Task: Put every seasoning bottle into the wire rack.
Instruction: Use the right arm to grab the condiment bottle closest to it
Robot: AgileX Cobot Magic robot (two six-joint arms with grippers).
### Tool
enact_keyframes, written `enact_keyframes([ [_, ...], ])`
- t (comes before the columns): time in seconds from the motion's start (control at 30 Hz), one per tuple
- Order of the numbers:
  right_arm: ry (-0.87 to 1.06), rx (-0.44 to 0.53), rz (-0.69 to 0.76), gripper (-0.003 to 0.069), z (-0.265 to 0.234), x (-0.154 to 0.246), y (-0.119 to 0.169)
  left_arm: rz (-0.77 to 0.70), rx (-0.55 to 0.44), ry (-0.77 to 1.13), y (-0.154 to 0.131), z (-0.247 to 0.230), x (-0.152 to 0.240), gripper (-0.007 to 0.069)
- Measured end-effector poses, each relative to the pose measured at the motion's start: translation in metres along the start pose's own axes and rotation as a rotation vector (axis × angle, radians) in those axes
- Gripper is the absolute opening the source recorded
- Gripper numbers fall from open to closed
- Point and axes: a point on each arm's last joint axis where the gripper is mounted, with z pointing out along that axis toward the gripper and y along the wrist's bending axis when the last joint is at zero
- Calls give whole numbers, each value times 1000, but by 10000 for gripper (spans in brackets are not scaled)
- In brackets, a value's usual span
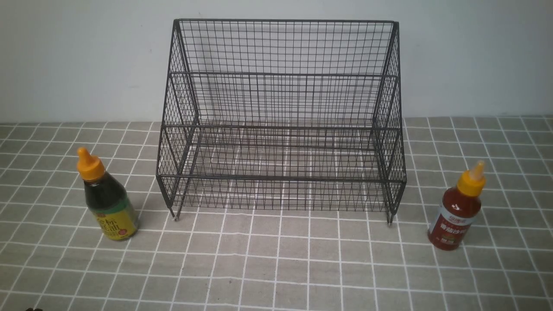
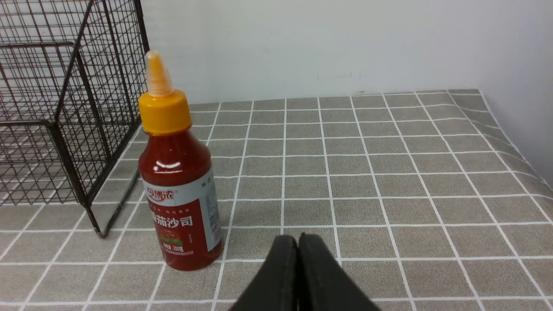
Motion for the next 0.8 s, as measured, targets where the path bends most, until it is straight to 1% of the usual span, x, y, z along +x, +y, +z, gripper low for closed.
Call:
enact_keyframes([
  [0.13, -1, -1, 5, -15, 0, 0, 0, 0, 0, 0, 0, 0, 0, -7],
  [0.17, -7, -6, 23, -15, 0, -1, 0, 0, 0, 0, 0, 0, 0, -7],
  [0.2, -38, -25, 101, -15, 0, -3, 2, 0, 0, 0, 0, 0, 0, -7],
  [0.23, -44, -28, 117, -15, 0, -4, 2, 0, 0, 0, 0, 0, 0, -7],
  [0.3, -108, -56, 236, -15, 0, -10, 4, 0, 0, 0, 0, 0, 0, -7],
  [0.33, -172, -82, 364, -15, -1, -16, 4, 0, 0, 0, 0, 0, 0, -7],
  [0.37, -213, -99, 455, -15, -2, -20, 4, 0, 0, 0, 0, 0, 0, -7],
  [0.43, -276, -124, 620, -15, -4, -26, 3, 0, 0, 0, 0, 0, 0, -7],
  [0.47, -294, -131, 668, -15, -4, -27, 2, 0, 0, 0, 0, 0, 0, -7],
  [0.57, -312, -138, 734, -15, -5, -29, 1, 0, 0, 0, 0, 0, 0, -7],
  [0.67, -330, -142, 766, -15, -5, -31, 1, 0, 0, 0, 0, 0, 0, -7],
  [0.8, -342, -154, 752, -15, -9, -39, 2, 0, 0, 0, 0, 0, 0, -7],
])
